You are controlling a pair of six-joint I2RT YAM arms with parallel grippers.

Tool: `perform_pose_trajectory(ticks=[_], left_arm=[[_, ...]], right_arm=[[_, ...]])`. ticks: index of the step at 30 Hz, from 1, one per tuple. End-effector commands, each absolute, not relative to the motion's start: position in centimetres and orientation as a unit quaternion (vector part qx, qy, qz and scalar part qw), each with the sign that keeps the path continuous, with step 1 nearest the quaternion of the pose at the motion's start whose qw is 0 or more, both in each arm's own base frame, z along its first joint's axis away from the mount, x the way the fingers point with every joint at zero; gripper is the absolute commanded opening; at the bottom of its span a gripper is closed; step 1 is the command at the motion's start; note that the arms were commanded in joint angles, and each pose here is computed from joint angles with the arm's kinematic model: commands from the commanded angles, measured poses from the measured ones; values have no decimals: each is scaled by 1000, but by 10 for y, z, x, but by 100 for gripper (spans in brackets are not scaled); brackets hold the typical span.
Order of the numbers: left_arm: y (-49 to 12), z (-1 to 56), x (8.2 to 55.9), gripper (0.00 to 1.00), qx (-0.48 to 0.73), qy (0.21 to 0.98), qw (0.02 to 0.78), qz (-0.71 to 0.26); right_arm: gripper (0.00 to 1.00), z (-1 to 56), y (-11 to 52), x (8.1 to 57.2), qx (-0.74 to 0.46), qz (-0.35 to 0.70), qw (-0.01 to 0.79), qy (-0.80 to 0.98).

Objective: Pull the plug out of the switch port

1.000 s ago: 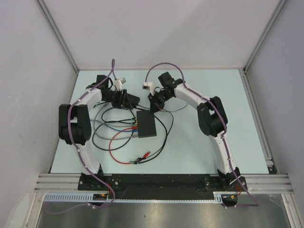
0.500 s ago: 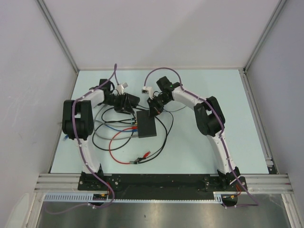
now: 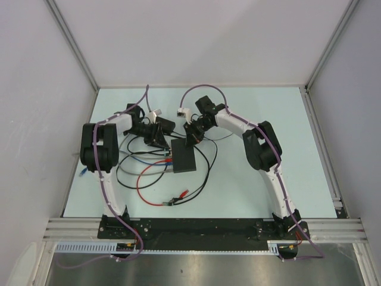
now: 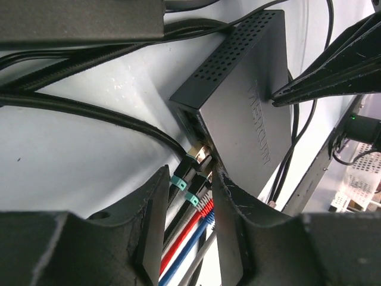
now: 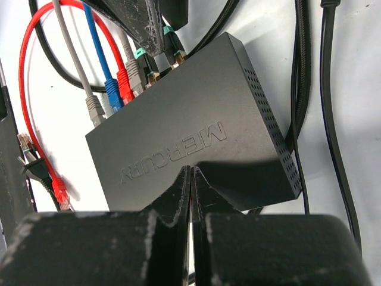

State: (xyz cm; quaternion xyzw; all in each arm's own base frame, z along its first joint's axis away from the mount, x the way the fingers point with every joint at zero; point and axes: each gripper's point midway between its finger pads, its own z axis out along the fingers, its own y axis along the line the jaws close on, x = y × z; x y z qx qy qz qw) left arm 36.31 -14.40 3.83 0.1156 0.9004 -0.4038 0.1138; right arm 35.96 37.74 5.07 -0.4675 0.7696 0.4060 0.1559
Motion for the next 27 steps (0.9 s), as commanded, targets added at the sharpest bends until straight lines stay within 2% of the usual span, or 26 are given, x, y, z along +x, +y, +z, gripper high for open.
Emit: perform_pose_trajectory(ticks=[1,19,24,27], left_arm=[[-152,41,360,39,122,884,108,-438],[-162,32,362,38,112,878,85,-457],[-163,33,362,34,115,876,84,-460],[-164,34,361,26,116,876,84,-460]], right_arm=[[0,16,363,362,-470,351,143,797],[0,14,362,363,-468,341,145,802],[0,13,361,365,-467,339,146,803],[0,13,362,364,-468,337,146,803]])
